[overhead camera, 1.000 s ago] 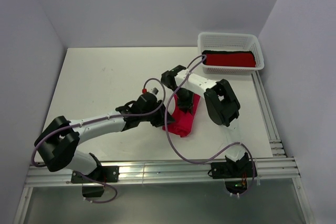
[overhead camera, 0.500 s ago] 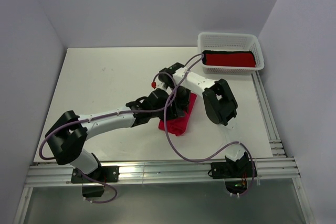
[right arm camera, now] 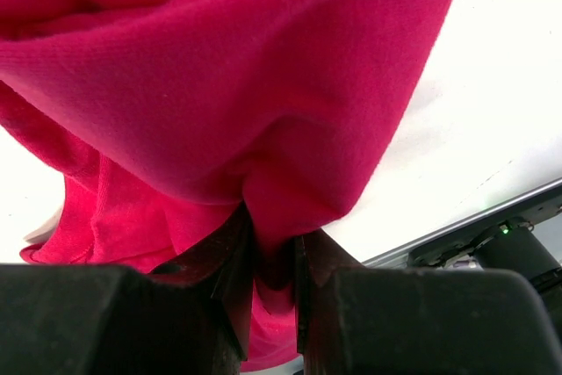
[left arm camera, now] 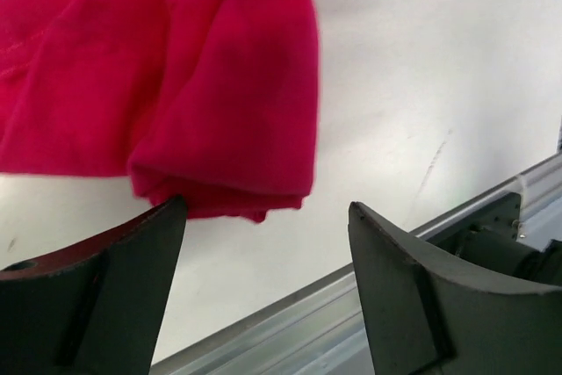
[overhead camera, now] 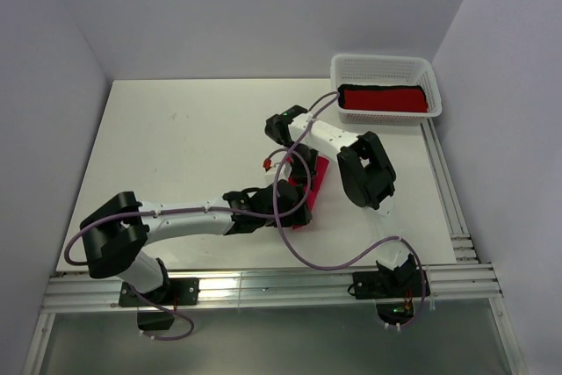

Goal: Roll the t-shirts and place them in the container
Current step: Roll the tshirt

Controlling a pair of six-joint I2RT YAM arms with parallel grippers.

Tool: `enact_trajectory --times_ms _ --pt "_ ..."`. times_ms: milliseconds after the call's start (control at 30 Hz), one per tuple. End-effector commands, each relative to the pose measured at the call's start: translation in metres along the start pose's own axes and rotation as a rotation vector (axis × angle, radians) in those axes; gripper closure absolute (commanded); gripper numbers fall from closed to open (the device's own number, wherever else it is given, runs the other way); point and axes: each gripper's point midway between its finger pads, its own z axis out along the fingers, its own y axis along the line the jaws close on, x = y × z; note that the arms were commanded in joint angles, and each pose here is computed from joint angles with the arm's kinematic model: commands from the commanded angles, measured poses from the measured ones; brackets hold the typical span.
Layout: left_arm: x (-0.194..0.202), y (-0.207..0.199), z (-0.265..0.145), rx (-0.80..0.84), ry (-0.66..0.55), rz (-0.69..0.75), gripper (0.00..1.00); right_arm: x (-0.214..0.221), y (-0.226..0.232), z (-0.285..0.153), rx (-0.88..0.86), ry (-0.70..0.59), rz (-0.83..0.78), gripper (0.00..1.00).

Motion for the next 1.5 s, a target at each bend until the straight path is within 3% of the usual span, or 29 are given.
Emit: enact_trajectory --times_ms 0,233,467,667,1200,1367,1467 --pt "-0.015 0.005 -0.009 -0.016 -0.106 -0.026 0.19 0.011 -0.002 -0.004 -0.006 0.058 -0.004 1.0" --pt "-0.026 0.012 -0.019 -0.098 -0.207 0.039 0.19 0.012 -0.002 -0.001 -0.018 0.071 -0.004 1.0" --pt "-0.028 -0.006 -0.019 -0.095 -0.286 0.187 0.16 0.015 0.001 0.001 -0.036 0.095 -0.01 1.0" --pt "-0.026 -0.016 -0.013 -0.013 -0.283 0.244 0.1 0.016 0.003 0.0 -0.062 0.103 -0.008 1.0" --pt "-0.028 -0.002 0.02 -0.041 -0.265 0.279 0.06 0.015 0.002 0.003 -0.069 0.112 -0.013 1.0" --pt "-0.017 -0.01 0.029 -0.007 -0.222 0.288 0.11 0.014 0.003 0.002 -0.075 0.119 -0.006 1.0" --pt "-0.014 -0.006 0.029 -0.015 -0.213 0.292 0.22 0.014 0.003 0.002 -0.073 0.121 -0.002 1.0"
